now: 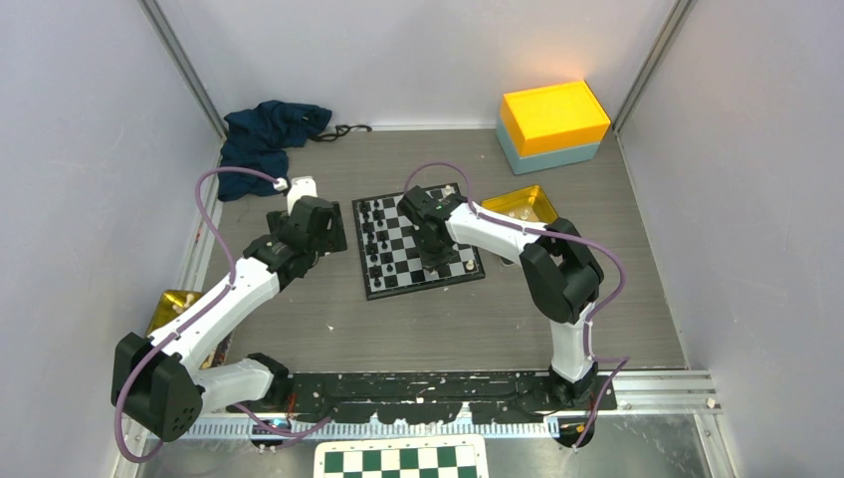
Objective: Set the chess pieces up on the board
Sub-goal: Move the chess piece to the chessboard.
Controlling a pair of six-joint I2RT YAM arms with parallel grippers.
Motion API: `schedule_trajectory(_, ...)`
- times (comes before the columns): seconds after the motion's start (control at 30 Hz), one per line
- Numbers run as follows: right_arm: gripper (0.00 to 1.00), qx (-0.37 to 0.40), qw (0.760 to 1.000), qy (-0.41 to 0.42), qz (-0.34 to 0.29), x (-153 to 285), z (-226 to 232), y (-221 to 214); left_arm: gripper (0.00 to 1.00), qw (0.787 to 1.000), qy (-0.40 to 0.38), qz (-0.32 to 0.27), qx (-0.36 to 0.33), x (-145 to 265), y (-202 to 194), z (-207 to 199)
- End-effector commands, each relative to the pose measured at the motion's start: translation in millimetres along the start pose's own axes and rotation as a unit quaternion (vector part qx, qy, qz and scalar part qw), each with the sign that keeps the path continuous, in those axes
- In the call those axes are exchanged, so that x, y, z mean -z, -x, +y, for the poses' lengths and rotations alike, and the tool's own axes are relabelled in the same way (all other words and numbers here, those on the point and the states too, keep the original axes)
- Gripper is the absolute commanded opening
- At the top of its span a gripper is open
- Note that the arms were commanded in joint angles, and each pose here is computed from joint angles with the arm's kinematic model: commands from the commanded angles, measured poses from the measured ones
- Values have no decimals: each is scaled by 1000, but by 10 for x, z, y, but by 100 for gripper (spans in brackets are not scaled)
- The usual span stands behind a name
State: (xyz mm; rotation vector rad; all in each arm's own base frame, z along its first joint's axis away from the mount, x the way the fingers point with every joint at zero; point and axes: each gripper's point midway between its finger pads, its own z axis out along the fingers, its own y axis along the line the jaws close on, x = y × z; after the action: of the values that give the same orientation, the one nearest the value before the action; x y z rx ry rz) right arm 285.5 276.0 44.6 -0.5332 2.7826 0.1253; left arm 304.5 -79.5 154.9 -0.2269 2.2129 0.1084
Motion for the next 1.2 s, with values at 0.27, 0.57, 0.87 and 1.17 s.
schedule_trajectory(0.27,9,-5,999,-1,-34,176,-1,119,100,999,-7,-31,17,46,198,-17)
schedule_trajectory(0.57,10,-14,999,-26,-43,255,-163,51,100,999,-10,-28,19,40,186,-33)
schedule_trajectory(0.87,9,-28,998,-44,-43,274,-313,10,100,999,-12,-25,20,44,169,-35)
schedule_trajectory(1.17,9,-45,997,-53,-43,274,-458,-10,100,999,-12,-26,21,57,176,-31)
